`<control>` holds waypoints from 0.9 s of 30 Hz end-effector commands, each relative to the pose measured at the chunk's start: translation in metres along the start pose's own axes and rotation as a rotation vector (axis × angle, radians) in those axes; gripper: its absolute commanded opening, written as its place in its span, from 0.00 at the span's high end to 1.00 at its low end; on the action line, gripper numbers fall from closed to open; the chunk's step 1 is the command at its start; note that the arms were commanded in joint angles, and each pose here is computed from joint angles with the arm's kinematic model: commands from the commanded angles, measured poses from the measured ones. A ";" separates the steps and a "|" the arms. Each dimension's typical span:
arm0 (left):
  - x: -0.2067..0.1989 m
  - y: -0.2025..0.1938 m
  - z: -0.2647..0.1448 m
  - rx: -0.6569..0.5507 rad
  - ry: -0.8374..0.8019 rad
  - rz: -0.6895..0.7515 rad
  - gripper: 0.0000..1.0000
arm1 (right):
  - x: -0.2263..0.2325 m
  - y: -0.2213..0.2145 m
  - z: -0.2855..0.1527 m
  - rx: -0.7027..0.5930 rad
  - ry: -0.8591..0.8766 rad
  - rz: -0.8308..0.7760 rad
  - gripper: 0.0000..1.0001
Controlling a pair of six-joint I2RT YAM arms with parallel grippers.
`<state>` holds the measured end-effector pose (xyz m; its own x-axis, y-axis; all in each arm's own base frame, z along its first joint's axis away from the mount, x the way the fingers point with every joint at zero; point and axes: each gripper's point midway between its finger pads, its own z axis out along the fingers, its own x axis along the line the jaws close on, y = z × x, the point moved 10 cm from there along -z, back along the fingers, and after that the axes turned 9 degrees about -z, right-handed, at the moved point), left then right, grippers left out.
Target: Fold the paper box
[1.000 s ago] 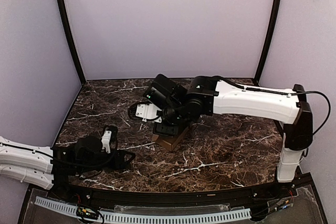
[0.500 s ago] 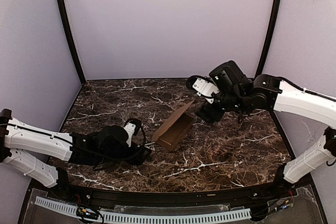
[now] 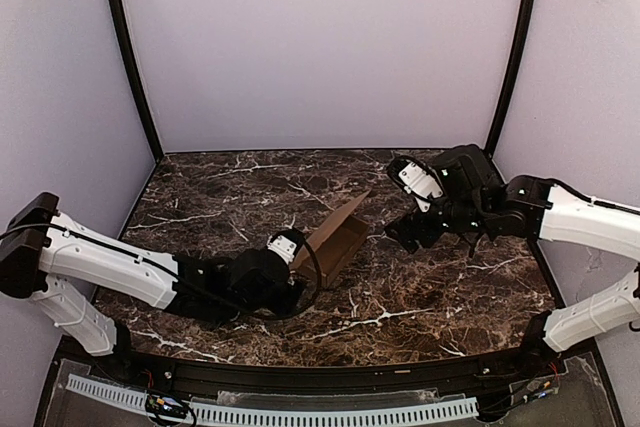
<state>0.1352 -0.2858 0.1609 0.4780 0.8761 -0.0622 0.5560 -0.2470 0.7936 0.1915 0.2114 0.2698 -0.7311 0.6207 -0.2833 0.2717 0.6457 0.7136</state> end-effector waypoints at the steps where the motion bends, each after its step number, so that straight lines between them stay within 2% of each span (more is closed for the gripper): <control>1: -0.007 0.012 0.000 -0.105 0.159 0.097 0.33 | 0.000 0.000 0.002 -0.061 0.025 0.068 0.10; 4: -0.015 0.012 0.006 -0.132 0.208 0.135 0.37 | 0.001 -0.003 0.004 -0.056 0.030 0.081 0.10; 10: -0.023 0.011 0.016 -0.146 0.232 0.174 0.54 | 0.001 -0.006 0.001 -0.065 0.030 0.097 0.10; 15: -0.024 0.009 0.017 -0.155 0.240 0.188 0.73 | 0.001 -0.009 0.001 -0.061 0.026 0.102 0.10; 20: -0.022 0.009 0.014 -0.188 0.212 0.186 0.98 | 0.002 -0.011 0.003 -0.054 0.021 0.109 0.10; 27: -0.015 0.009 -0.002 -0.227 0.111 0.245 0.99 | -0.001 -0.015 0.008 -0.054 -0.005 0.116 0.09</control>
<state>0.1386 -0.3069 0.1542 0.4138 0.8833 0.2205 0.3203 -0.3679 0.8730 0.1873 0.2075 0.2537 -0.7237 0.6610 -0.1983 0.3233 0.5787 0.7487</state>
